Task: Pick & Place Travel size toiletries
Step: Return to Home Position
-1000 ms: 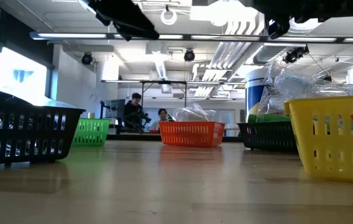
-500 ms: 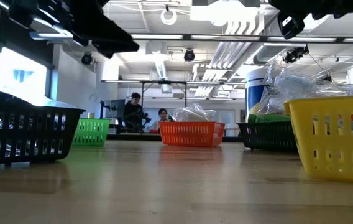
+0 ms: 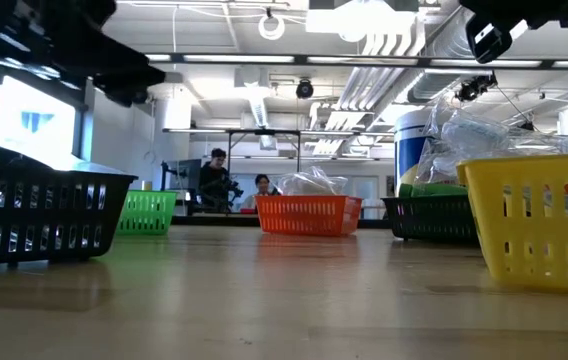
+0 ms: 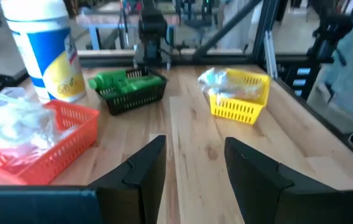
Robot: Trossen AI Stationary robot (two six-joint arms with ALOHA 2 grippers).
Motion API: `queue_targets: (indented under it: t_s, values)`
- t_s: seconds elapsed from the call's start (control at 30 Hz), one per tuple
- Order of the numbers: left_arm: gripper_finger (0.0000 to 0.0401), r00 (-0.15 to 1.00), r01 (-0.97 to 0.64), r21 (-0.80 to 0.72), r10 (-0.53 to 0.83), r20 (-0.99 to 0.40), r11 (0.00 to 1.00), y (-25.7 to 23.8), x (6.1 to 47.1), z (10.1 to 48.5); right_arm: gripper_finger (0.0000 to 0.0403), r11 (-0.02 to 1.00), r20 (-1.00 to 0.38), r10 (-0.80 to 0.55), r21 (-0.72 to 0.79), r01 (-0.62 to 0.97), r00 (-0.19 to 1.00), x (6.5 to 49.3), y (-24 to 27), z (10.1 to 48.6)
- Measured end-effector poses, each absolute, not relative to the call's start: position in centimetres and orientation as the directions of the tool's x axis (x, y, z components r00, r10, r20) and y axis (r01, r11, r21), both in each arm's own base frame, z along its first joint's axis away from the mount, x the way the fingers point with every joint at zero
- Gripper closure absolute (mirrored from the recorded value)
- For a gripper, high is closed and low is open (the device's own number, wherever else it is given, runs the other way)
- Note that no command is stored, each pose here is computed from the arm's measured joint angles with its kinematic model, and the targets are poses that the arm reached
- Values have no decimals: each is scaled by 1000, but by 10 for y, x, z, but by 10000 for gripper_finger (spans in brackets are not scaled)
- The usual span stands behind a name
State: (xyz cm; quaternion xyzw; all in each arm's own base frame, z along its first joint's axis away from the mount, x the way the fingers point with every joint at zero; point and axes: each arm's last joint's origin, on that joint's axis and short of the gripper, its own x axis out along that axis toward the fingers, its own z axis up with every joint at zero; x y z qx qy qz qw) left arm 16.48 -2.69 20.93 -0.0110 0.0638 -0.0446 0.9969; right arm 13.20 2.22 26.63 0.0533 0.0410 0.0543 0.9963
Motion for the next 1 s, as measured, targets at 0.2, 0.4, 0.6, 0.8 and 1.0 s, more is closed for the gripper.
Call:
queue_targets:
  t_s: [0.2, 0.4, 0.6, 0.8, 1.0]
  values:
    - [242, 993, 105, -54, -107, -51, 993, -22, 137, 203, 399, 978, -47, 184, 114, -177, 982, 125, 23, 270]
    - [242, 990, 134, -67, -136, -27, 989, -20, 116, 204, 400, 972, -33, 209, 113, -204, 977, 122, 23, 271]
    - [242, 990, 136, -86, -139, -25, 987, -17, 102, 203, 400, 973, -27, 206, 113, -202, 978, 119, 23, 272]
    - [242, 990, 140, -82, -141, -1, 987, -16, 93, 204, 400, 973, -22, 205, 113, -202, 978, 118, 22, 273]
    - [242, 990, 140, -72, -141, -11, 988, -14, 87, 201, 400, 973, -21, 206, 113, -202, 978, 118, 22, 273]
